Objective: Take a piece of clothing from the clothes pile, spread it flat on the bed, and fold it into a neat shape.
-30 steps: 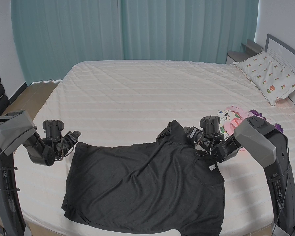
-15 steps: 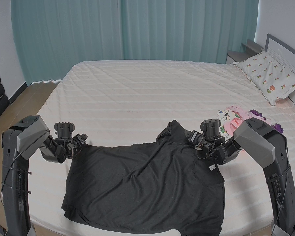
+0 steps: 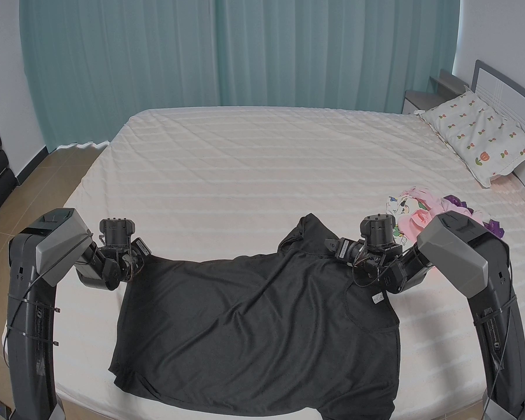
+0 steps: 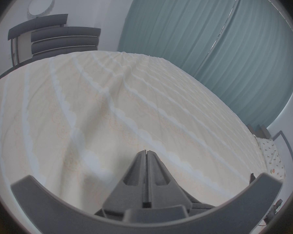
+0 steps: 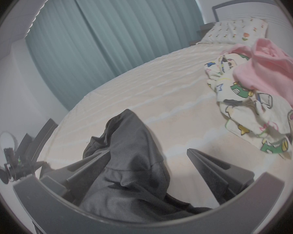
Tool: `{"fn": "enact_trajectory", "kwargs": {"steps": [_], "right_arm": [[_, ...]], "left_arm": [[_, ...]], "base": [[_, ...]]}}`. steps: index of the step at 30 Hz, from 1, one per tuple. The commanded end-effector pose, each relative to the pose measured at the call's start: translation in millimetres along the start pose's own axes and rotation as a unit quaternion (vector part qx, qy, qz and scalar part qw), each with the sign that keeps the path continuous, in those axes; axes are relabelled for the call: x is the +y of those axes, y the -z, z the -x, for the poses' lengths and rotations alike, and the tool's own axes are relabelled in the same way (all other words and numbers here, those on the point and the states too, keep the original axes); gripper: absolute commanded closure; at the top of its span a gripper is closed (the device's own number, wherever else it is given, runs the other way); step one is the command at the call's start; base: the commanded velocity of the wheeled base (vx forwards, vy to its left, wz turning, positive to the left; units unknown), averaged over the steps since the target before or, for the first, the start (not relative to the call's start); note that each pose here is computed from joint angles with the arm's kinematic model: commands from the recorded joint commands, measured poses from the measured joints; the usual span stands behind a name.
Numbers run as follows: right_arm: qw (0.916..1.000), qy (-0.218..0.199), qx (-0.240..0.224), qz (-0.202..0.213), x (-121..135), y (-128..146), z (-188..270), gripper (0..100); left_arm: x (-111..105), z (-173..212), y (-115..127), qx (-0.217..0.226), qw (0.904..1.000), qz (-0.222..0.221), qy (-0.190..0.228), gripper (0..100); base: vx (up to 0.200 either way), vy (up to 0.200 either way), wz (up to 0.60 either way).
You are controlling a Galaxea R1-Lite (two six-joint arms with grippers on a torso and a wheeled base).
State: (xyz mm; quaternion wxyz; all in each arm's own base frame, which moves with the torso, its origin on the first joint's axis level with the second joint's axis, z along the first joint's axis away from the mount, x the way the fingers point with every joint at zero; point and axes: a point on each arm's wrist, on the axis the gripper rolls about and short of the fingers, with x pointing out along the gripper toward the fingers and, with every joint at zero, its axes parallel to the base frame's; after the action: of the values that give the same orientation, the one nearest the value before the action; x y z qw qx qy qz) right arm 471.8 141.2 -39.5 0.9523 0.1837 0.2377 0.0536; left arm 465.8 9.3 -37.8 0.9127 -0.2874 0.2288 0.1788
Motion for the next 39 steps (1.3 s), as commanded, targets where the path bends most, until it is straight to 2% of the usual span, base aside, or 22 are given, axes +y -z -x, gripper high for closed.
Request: {"fn": "enact_trajectory", "kwargs": {"steps": [1, 4, 7, 14, 15, 22, 25, 32, 39], "right_arm": [[0.9997, -0.022, 0.005, 0.004, -2, -4, -6, 0], [0.9995, -0.020, 0.025, 0.006, -5, 9, -15, 0], [0.9995, -0.022, 0.021, 0.005, -4, 14, -24, 0], [0.9992, -0.025, 0.014, -0.029, -1, 10, -42, 0], [0.9991, -0.024, 0.014, -0.032, -2, 10, -44, 100], [0.9991, -0.011, -0.006, -0.040, -1, 2, -47, 100], [0.9978, 0.007, -0.041, -0.052, -9, -16, -46, 100], [0.9942, 0.021, -0.069, -0.079, -30, -40, -44, 100], [0.9921, 0.011, -0.088, -0.089, -29, -46, -44, 100]], "left_arm": [[1, 3, -4, -0.011, 0.9999, 0.003, -0.011, 100], [1, 7, -4, -0.008, 0.9998, 0.002, -0.016, 100], [0, 9, -4, -0.006, 0.9998, 0.003, -0.017, 100], [-1, 10, -5, -0.007, 0.9998, 0.004, -0.016, 100], [-1, 10, -5, -0.007, 0.9998, 0.004, -0.016, 100], [-1, 9, -10, -0.020, 0.9996, 0.007, -0.021, 100], [0, 8, -20, -0.042, 0.9986, 0.014, -0.029, 100], [6, 4, -36, -0.067, 0.9968, 0.025, -0.036, 100], [4, 1, -38, -0.072, 0.9966, 0.027, -0.031, 100]], "base": [[0.000, 0.000, 0.00], [0.000, 0.000, 0.00], [0.000, 0.000, 0.00], [0.000, 0.000, 0.00], [0.000, 0.000, 0.00], [0.000, 0.000, 0.00], [0.000, 0.000, 0.00], [0.000, 0.000, 0.00], [0.000, 0.000, 0.00]]}}
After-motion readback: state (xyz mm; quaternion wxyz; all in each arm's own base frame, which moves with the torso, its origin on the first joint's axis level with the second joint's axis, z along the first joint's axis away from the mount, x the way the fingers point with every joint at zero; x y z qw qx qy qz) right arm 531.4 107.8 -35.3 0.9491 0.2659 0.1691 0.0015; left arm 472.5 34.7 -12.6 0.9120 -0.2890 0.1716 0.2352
